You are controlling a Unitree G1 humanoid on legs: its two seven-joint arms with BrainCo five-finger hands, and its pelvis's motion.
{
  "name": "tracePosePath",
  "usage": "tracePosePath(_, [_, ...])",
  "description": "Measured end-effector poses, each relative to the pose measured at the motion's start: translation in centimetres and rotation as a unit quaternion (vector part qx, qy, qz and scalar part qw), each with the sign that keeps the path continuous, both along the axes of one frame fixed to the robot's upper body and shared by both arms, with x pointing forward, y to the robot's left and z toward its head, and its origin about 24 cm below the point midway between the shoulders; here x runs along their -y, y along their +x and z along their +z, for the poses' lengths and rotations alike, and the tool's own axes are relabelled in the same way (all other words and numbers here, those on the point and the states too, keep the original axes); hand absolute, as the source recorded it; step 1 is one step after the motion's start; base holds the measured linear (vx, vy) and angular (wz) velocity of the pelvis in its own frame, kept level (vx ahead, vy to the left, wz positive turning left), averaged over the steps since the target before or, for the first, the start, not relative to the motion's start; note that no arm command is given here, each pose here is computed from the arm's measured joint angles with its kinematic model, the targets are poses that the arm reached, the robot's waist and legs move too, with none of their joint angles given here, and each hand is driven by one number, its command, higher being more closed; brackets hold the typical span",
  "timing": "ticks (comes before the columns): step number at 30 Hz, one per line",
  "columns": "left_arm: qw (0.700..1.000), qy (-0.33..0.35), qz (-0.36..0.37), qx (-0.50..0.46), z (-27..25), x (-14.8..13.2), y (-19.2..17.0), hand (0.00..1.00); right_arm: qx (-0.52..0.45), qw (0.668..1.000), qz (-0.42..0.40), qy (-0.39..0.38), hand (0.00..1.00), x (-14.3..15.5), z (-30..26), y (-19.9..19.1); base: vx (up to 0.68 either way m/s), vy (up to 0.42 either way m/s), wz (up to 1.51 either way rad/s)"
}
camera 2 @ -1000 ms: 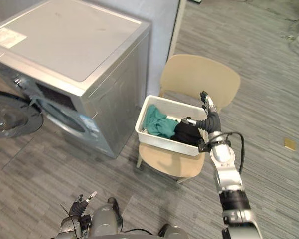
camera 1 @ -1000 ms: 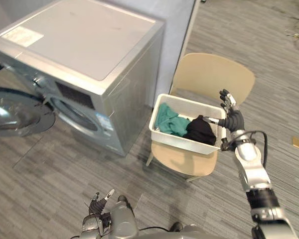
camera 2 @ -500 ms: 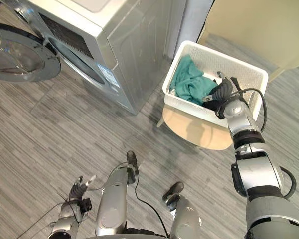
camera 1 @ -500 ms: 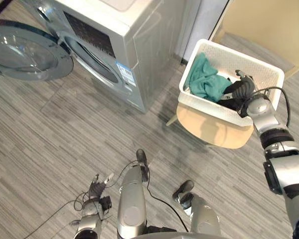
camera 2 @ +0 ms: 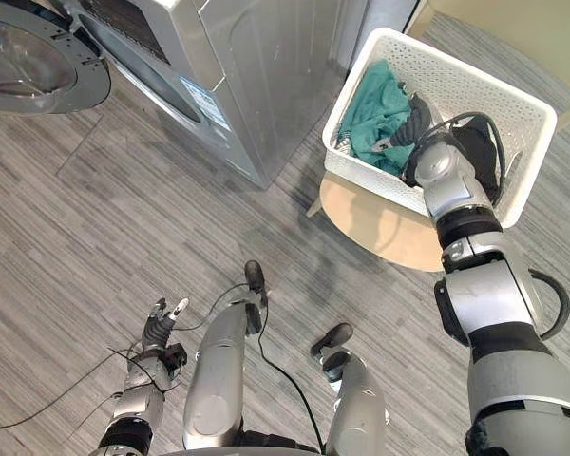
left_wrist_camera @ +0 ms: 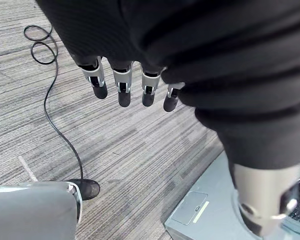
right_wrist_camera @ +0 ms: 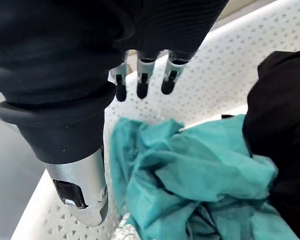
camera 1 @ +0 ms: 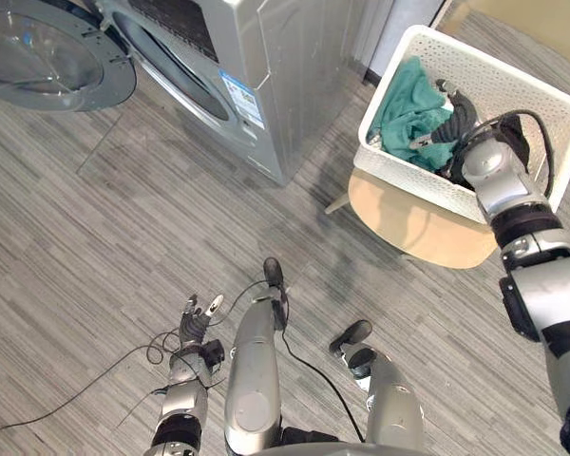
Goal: Pick up the laundry basket with both hands and put the clothes into the washing machine.
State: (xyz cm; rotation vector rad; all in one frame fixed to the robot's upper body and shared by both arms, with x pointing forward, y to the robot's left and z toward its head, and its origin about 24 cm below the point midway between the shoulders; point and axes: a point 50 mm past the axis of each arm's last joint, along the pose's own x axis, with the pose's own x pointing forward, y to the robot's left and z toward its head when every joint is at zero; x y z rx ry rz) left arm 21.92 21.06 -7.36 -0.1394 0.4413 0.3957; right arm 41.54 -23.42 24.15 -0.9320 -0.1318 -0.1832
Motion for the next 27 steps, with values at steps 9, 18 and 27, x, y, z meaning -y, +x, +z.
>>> tracePosePath(9, [0.996,-0.059,0.042,0.056,1.4,0.2,1.4,0.0,0.023,0.997,-0.028,-0.073,0.0,1.0,4.3,-0.1,0.02,-0.044,0.02])
tracePosePath(18, [0.973,-0.173,0.08,0.129,3.1,1.8,3.4,0.0,-0.008,0.992,-0.035,-0.125,0.0,1.8,4.7,-0.3,0.03,-0.058,-0.07])
tracePosePath(27, [0.961,-0.205,0.077,0.167,4.7,2.6,4.8,0.0,0.01,0.995,-0.03,-0.096,1.0,1.7,6.4,-0.4,0.02,-0.051,-0.06])
